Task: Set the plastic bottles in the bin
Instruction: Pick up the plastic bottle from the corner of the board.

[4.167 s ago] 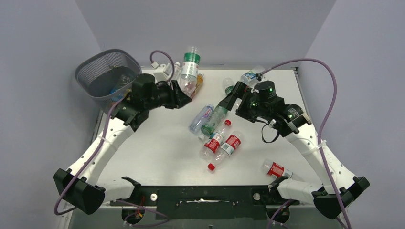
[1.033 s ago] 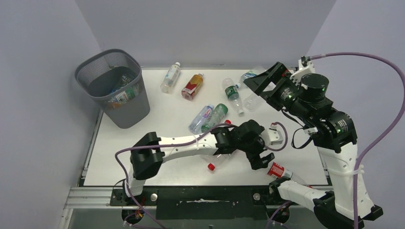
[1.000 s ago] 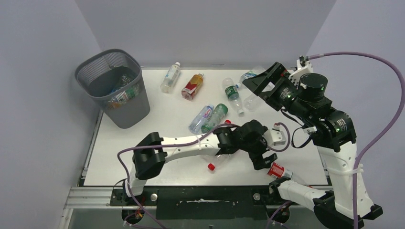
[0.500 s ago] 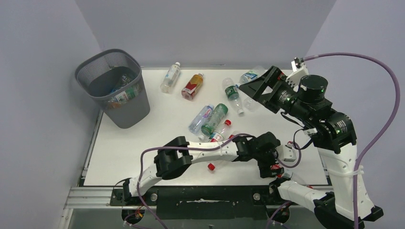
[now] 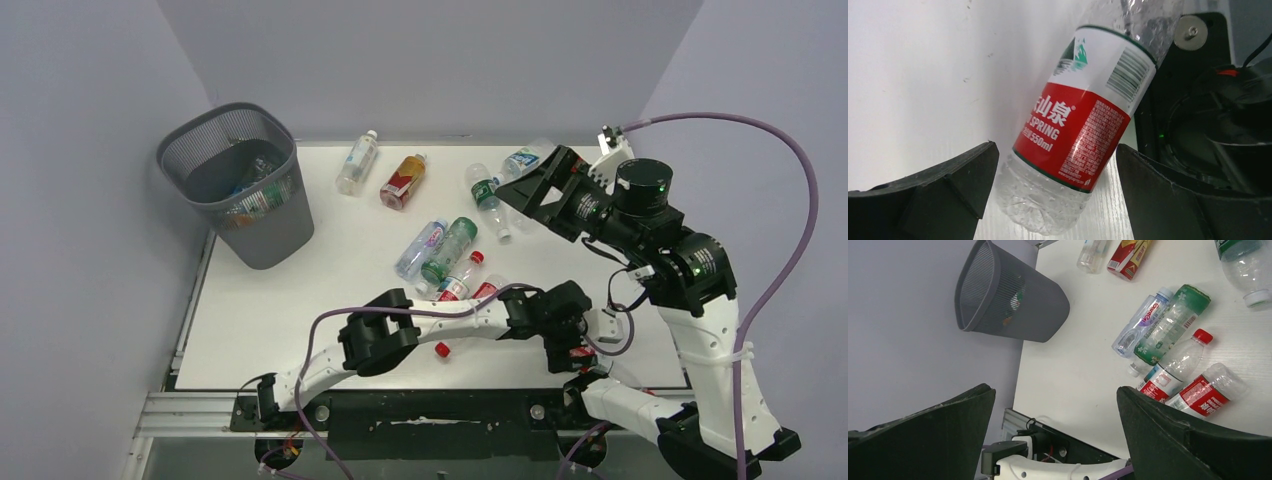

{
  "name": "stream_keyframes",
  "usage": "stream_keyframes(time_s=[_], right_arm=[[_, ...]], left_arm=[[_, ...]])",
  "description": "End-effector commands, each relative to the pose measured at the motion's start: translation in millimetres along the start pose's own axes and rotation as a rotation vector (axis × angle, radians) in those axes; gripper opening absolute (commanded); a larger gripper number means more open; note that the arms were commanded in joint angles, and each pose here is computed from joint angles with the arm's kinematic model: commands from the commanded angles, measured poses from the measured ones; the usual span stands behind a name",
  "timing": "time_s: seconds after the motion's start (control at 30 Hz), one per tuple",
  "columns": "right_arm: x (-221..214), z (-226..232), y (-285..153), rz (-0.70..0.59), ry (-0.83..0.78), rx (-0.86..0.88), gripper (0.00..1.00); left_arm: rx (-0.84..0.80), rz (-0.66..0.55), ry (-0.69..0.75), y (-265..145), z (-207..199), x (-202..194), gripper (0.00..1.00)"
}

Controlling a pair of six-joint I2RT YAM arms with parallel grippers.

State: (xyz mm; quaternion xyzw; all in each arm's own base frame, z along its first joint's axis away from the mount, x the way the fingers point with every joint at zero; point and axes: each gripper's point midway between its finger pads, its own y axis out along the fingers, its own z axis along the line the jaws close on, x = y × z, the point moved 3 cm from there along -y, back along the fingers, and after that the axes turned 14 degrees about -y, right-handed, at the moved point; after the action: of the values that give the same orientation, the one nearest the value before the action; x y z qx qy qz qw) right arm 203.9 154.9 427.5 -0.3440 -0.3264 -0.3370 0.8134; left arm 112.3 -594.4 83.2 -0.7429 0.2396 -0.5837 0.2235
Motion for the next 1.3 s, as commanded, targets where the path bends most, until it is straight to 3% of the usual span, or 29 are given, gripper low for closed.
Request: stream_keyframes(time_s=[0.0, 0.1, 0.33, 0.47, 0.8, 1.27], right_arm=[[2.0, 4.4, -4.2, -0.02, -0.032, 0.036, 0.98], [-1.2, 3.0, -5.6, -0.017, -0.029, 0.036, 0.98], [-26.2, -10.3, -10.8, -0.01, 0.011, 0.035, 0.98], [-40.7, -19.3, -10.8, 0.003, 0.023, 0.027, 0.98], [-45.1, -15.6, -19.6, -0.031, 0.004, 0.086, 0.98], [-28.2, -0.2, -34.3, -0.079, -0.039, 0.136, 0.98]], left_arm=[[-0.018, 0.008, 0.023, 8.3, -4.4, -2.3, 0.89], [0.008, 0.026, 0.004, 9.4, -0.5, -12.1, 0.84], [0.064, 0.058, -0.064, 2.4, 4.3, -23.9, 0.55], [0.102, 0.064, -0.108, -9.8, 6.2, -24.0, 0.49], [0.232, 0.071, -0.209, -62.4, 10.9, -40.6, 0.48], [0.367, -0.05, -0.333, -155.7, -1.7, -21.7, 0.47]])
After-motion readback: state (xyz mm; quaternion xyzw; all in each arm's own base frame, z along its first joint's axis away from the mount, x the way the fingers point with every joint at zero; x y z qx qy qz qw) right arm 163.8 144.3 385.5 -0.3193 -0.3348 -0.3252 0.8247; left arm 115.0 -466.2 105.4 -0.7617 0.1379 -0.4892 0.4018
